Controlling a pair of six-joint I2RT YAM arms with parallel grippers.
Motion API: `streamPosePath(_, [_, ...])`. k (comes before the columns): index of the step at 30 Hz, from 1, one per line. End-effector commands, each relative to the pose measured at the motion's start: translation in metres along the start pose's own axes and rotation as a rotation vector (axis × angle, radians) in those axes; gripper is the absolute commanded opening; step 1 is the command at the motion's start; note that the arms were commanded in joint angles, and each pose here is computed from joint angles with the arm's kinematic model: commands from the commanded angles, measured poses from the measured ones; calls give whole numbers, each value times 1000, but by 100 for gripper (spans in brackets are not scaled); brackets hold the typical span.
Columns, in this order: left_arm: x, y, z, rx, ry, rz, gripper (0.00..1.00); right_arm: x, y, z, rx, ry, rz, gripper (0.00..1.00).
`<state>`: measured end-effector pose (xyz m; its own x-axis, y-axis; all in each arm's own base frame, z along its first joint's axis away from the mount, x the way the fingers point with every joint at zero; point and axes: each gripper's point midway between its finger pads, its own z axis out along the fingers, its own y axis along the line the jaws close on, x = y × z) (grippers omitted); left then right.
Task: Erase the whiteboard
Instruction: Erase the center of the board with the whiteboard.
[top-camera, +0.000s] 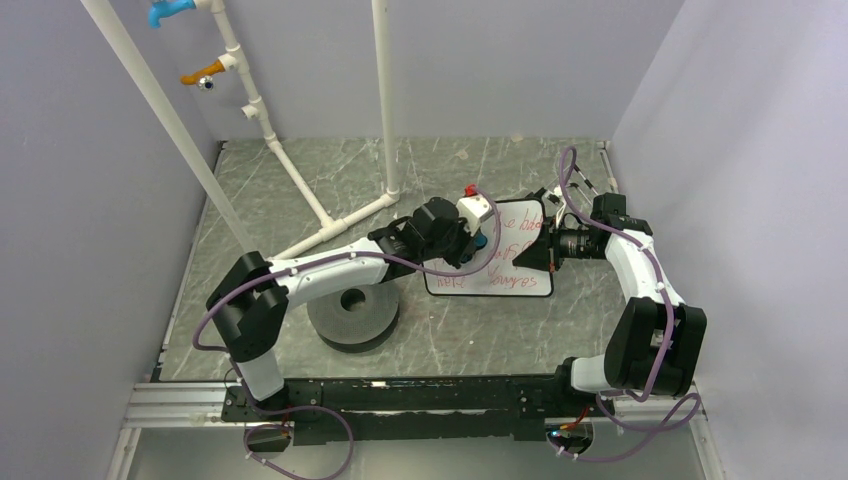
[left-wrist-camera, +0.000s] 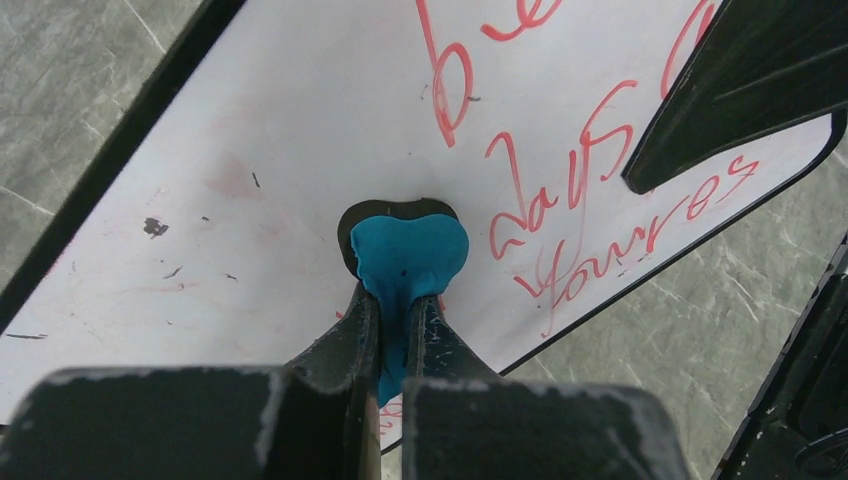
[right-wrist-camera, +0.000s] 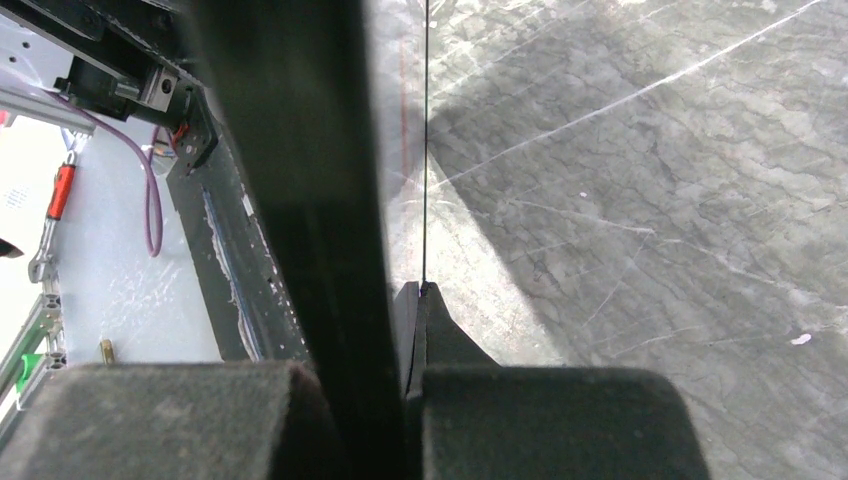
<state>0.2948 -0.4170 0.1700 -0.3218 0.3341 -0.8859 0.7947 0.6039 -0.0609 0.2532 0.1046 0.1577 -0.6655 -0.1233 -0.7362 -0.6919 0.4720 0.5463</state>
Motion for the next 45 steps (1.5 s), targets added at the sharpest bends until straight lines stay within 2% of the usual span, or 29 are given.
streamPosePath(1, [-50,-3,-4,7,-110,9,0,-12,9,1,-39,-26,-96,0])
streamPosePath(10, [-76,-33,7,56,-157,57,0,-12,9,1,-40,-26,-97,0])
streamPosePath(22, [-38,4,-3,-77,-135,-21,0,-12,9,0,-31,-23,-104,0])
streamPosePath(29, [-37,26,-11,-101,-162,-64,0,-13,12,0,-37,-27,-114,0])
streamPosePath(39, [-73,1,-6,-38,-222,-21,0,-13,12,0,-36,-25,-114,0])
streamPosePath(45, [-78,-23,0,-5,-221,11,0,-13,12,0,-36,-26,-114,0])
